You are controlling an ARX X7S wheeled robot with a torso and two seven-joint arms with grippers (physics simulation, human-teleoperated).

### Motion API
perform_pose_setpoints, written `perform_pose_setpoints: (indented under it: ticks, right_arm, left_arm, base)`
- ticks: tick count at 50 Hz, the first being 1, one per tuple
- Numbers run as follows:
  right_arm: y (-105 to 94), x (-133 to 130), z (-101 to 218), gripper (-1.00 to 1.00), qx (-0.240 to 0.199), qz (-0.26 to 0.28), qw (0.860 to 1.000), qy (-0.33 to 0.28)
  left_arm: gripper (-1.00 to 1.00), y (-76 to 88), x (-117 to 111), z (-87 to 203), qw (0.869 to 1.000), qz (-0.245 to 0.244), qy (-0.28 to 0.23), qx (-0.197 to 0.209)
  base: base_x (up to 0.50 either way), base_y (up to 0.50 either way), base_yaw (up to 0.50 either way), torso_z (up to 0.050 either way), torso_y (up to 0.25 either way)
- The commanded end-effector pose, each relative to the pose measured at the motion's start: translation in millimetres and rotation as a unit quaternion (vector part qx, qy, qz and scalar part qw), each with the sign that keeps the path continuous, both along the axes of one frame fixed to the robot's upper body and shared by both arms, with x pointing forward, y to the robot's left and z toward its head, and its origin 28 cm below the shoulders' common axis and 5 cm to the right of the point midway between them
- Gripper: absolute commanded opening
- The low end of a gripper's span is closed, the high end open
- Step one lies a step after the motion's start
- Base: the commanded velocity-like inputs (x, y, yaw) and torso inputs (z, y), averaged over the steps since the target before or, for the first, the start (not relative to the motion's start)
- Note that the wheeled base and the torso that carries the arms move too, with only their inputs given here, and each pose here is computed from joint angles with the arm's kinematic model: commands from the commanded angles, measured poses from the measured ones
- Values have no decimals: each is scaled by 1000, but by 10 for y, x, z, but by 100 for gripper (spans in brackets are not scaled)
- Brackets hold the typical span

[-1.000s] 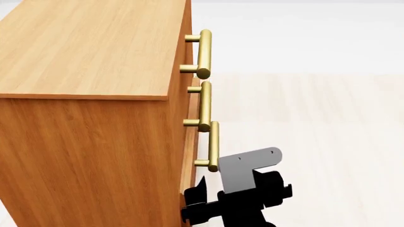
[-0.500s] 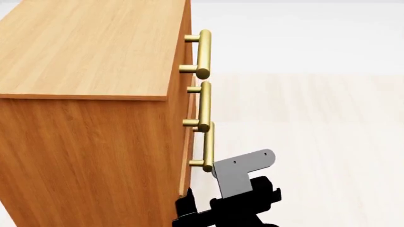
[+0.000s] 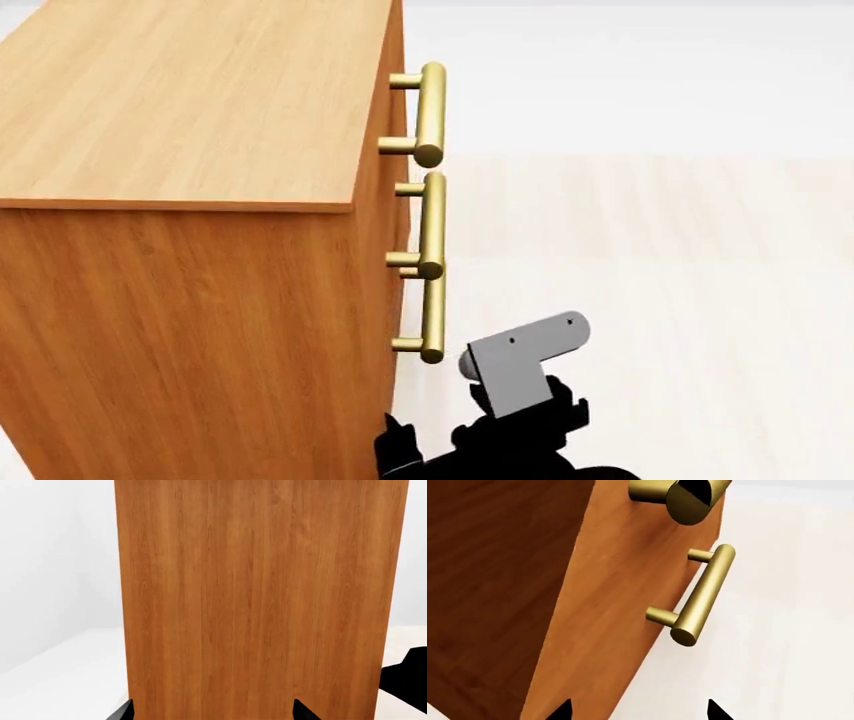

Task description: Put the bowl in the bottom drawer of the cabinet and close it.

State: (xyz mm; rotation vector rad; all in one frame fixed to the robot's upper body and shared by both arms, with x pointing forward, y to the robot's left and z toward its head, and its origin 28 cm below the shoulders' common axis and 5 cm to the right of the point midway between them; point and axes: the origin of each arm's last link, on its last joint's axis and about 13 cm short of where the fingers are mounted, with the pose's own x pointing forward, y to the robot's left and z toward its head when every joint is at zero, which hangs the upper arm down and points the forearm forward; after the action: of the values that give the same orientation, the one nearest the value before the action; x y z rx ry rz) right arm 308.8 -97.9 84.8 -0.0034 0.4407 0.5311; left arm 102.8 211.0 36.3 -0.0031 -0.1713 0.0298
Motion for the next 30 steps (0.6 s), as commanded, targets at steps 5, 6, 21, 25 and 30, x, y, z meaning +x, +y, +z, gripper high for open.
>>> perform_pose_setpoints:
  ticks: [5,6,21,25,30]
  right_arm:
    - [-170,-171,165,100,-9,-78,996,-37]
    - [-170,-173,166,100,-9,-78,996,-37]
    - [-503,-227,192,100,-30,-163,985,-50]
    - [-561,-266,224,100,-27,-183,980,-66]
    - [-625,-332,303,100,-28,-205,974,-87]
  left_arm:
    - [100,-4,-3,-1,1000,0,-1,1]
    - [100,-4,-3,-1,1000,0,-1,1]
    - [100,10,-33,14,1000,-6,-4,1]
    - [100,12,-40,24,1000,-5,-3,-1]
    - [100,10,-43,66,1000,-6,-9,-3]
  base:
    - [0,0,0,0,0]
    - [0,0,0,0,0]
    - [0,0,0,0,0]
    - [0,0,0,0,0]
    - [0,0,0,0,0]
